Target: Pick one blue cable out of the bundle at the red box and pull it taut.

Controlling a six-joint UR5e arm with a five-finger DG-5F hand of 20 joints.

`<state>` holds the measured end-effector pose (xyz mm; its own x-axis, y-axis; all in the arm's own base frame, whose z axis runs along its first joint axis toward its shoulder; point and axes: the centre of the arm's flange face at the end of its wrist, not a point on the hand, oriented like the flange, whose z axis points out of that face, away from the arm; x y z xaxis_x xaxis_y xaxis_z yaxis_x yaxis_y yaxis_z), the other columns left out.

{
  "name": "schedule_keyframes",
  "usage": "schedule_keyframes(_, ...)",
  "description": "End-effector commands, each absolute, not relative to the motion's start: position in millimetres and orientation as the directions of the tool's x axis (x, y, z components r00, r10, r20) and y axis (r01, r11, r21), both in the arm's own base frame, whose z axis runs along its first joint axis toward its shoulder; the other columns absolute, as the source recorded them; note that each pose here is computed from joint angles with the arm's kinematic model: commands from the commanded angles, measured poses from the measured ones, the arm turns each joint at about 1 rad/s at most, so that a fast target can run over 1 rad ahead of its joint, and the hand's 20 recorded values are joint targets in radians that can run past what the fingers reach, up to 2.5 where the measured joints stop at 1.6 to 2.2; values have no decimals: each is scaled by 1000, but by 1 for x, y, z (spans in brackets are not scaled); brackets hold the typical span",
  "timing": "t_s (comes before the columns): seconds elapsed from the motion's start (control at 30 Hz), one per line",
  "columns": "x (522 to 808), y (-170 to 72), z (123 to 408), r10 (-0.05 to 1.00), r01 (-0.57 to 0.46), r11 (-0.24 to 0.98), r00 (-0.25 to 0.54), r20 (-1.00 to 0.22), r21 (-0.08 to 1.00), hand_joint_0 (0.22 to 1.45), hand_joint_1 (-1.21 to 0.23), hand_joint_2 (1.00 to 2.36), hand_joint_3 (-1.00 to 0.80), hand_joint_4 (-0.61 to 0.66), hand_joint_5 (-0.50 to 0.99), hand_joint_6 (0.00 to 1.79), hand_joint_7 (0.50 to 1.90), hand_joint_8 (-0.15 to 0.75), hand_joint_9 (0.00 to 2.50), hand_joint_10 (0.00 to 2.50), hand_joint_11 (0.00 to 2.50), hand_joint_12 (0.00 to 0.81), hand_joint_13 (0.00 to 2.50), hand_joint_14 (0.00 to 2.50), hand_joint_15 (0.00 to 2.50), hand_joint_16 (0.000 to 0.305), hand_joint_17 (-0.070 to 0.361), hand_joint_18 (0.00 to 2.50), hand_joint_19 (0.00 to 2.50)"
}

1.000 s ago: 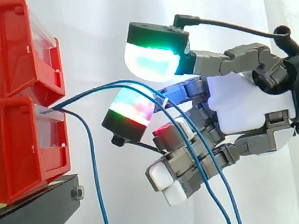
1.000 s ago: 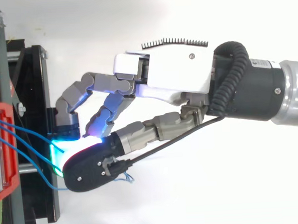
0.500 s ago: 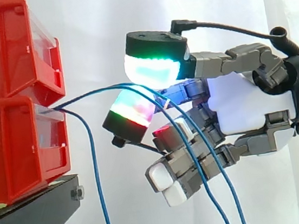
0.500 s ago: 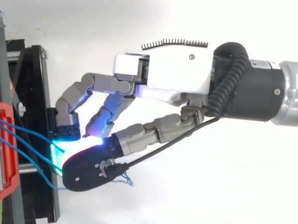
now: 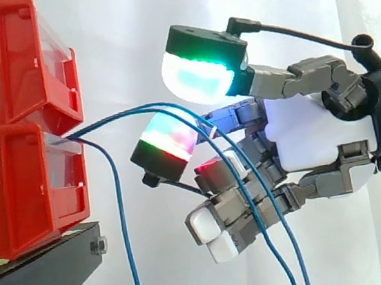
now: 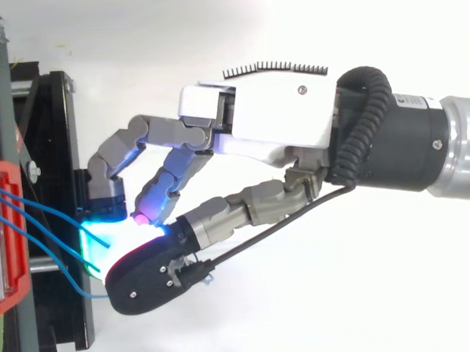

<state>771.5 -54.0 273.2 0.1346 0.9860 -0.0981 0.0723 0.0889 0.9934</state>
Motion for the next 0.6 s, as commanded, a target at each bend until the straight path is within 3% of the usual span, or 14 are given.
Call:
schedule_keyframes(0.0,771,-53,274,986,72,89,133,-98,993,511,-557,1000,-500,81,-177,891,900,317,1034,13,1149,406,846,20,615,54,123,694,424)
schedule_keyframes(0.33,771,-53,274,986,72,89,135,-98,993,531,-602,1000,-500,70,-173,892,933,310,1033,13,1151,400,838,19,619,53,120,678,428)
schedule_keyframes(0.57,771,-53,274,986,72,89,135,-98,993,581,-678,1016,-260,46,-170,907,974,298,1033,14,1167,389,837,21,615,51,114,675,428)
